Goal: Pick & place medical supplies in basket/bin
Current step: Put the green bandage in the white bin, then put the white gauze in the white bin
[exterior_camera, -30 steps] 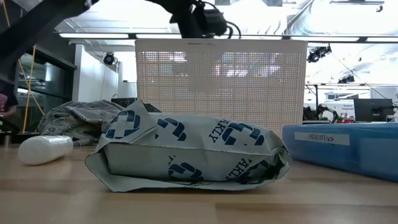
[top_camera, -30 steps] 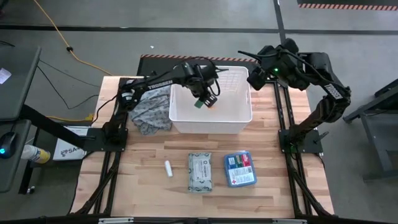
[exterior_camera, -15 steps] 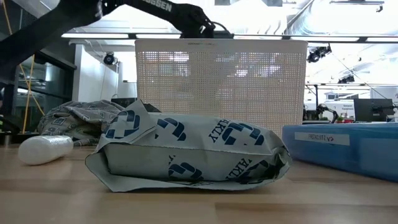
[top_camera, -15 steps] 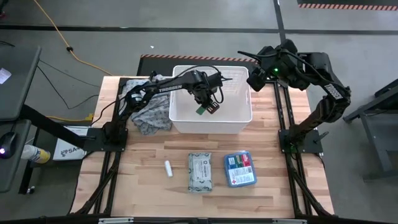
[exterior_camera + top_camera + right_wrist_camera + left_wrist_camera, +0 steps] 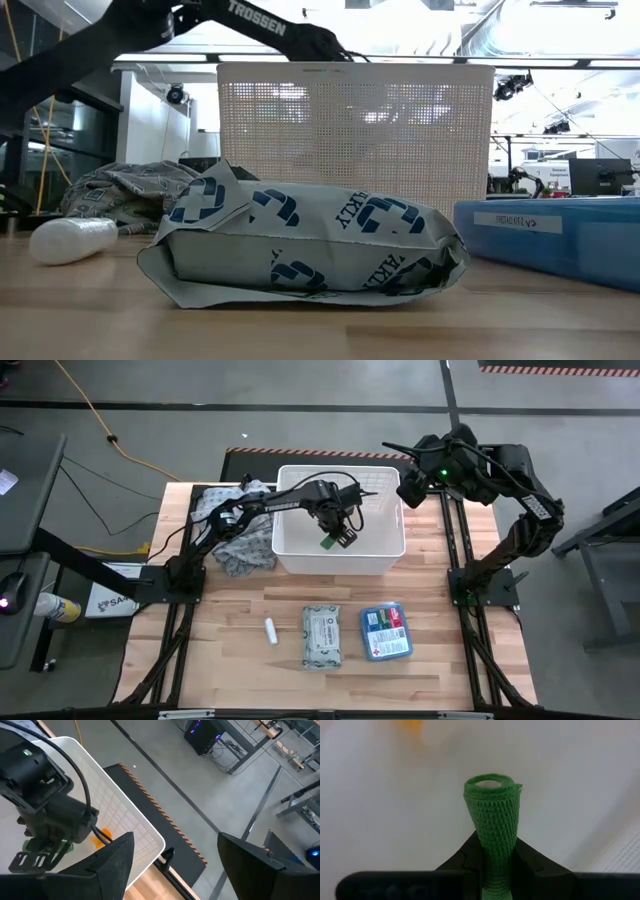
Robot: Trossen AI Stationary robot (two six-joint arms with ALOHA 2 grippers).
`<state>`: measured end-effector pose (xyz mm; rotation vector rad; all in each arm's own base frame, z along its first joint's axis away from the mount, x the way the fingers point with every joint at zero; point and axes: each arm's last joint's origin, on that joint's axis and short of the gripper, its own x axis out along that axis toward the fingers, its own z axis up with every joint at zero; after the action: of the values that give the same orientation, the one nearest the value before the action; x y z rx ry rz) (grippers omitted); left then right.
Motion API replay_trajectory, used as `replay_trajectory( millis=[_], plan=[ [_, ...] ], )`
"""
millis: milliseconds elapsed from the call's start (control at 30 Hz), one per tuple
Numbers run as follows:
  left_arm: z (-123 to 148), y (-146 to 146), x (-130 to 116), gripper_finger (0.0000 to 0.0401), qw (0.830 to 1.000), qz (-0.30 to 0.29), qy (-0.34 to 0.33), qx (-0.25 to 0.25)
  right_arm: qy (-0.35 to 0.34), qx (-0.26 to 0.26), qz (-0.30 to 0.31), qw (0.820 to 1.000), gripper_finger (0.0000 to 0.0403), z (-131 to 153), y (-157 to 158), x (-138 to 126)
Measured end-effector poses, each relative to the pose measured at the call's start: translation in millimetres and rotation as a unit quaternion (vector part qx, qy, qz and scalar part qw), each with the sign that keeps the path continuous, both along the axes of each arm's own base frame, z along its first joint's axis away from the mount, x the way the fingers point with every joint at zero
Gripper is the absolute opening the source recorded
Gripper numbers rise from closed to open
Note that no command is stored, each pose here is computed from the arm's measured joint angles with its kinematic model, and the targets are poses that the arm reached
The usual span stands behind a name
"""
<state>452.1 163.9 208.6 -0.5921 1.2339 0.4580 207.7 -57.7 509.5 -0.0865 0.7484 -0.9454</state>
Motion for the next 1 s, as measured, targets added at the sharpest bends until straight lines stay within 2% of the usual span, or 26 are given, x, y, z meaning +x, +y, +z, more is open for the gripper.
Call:
replay_trajectory(
  millis=[133, 300, 600, 1000],
  plan=[
    [-2.6, -0.1, 0.7, 0.0096, 1.000, -0.005, 0.002, 0.002, -0.001, 0.008, 0.007, 1.000, 0.0277, -0.3, 0.4, 0.4],
    [-2.1, 0.7, 0.8, 0.0122, 1.000, -0.001, 0.002, 0.010, -0.006, 0.013, 0.007, 1.000, 0.0277, -0.4, 0.5, 0.5],
    [-1.8, -0.6, 1.2, 0.0182, 1.000, -0.005, 0.002, 0.010, -0.011, 0.015, 0.004, 1.000, 0.0277, -0.4, 0.6, 0.5],
    [-1.7, -0.1, 0.9, 0.0284, 1.000, -0.005, 0.002, 0.010, -0.012, 0.016, 0.003, 1.000, 0.0277, -0.5, 0.6, 0.5]
  ],
)
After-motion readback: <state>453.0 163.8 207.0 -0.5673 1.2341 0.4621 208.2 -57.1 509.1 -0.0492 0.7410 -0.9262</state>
